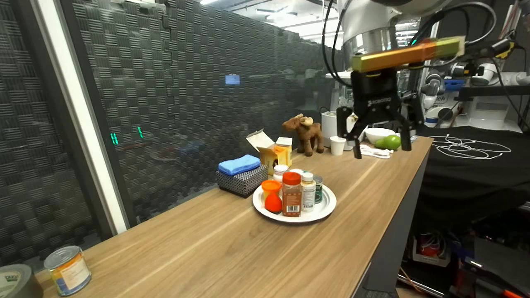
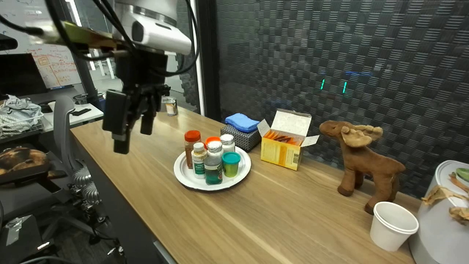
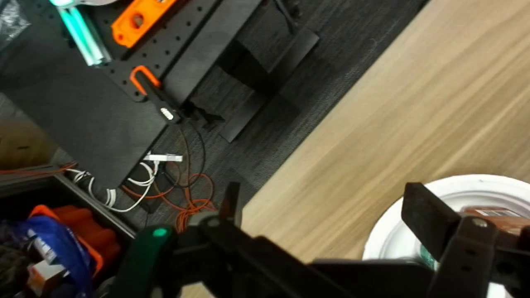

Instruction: Put the bottles and the orange plushy on the table onto the plate

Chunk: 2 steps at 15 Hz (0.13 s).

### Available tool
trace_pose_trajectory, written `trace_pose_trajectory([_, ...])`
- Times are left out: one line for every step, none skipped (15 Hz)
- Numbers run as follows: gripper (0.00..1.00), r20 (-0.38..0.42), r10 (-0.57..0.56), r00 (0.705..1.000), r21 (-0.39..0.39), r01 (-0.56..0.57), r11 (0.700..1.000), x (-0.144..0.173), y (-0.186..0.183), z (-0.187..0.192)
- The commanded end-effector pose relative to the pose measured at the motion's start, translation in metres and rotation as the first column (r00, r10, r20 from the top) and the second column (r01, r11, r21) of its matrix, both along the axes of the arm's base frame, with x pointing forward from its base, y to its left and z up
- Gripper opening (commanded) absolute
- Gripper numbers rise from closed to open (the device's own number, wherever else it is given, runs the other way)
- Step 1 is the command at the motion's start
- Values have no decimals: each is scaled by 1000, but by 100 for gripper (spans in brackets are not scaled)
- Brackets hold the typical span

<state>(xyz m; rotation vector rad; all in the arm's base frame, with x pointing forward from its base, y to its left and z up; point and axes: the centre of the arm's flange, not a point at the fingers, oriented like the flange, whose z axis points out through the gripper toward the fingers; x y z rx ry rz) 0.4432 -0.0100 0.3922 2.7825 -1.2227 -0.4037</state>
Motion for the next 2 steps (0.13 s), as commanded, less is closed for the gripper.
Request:
trace_pose_trajectory([99, -4, 15, 1000, -17, -15, 1000, -9, 1, 9])
trace_pose_trajectory([100, 1, 21, 1000, -23, -21, 1000, -16, 1, 15])
